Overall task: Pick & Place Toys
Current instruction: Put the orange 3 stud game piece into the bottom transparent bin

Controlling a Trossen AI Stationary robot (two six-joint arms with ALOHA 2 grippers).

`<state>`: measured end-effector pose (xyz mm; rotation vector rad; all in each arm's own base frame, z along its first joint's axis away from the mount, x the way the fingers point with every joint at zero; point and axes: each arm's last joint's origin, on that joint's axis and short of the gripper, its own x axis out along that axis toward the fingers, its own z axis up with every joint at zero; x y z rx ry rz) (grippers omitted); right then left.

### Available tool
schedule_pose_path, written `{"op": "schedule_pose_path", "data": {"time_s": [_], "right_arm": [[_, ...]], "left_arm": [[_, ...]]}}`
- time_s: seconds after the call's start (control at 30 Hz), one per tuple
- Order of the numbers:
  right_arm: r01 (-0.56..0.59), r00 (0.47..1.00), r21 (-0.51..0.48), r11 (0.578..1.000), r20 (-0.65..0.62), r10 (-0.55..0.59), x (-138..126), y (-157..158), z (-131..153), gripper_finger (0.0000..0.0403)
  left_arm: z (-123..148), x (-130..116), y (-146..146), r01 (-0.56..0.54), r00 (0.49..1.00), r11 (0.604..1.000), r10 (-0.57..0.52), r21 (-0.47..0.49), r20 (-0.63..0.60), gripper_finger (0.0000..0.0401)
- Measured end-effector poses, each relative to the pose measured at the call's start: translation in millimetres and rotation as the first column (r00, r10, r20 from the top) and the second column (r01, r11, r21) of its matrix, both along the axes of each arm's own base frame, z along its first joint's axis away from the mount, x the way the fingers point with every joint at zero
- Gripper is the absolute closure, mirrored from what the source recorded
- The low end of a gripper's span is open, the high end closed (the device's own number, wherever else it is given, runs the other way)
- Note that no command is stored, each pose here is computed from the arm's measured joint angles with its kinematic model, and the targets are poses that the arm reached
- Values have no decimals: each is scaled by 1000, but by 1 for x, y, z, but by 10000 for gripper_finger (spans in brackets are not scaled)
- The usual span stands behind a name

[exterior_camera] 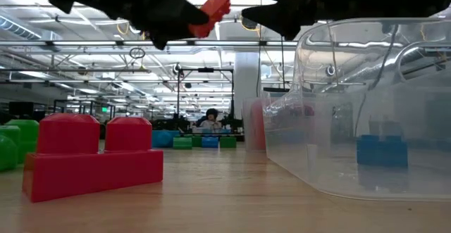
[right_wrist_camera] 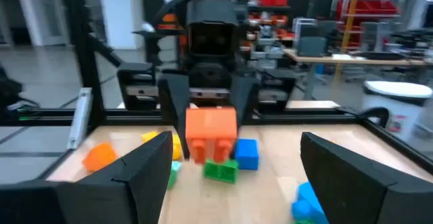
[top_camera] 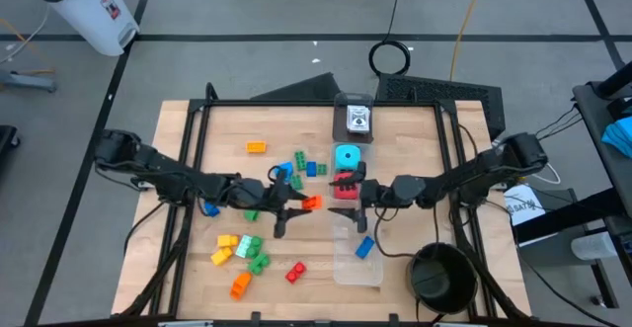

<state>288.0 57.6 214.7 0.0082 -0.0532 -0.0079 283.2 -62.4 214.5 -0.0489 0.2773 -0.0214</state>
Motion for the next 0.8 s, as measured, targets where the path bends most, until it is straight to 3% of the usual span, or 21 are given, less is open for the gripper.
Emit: {"op": "schedule_pose_path", "data": {"time_s": [0.1, 0.27, 0.8], "right_arm": [[-60, 998, -1, 998, 16, 60, 4, -1, -3, 112], [-51, 999, 16, 999, -4, 52, 9, -3, -3, 112], [-54, 998, 18, 998, 12, 54, 13, -2, 5, 139]], "left_arm": [[1, 10, 1, 4, 1000, 1000, -4, -3, -2, 262], [7, 19, 4, 14, 1000, 1000, -14, -15, 14, 262], [10, 20, 5, 6, 999, 999, -4, -44, 43, 262]]}}
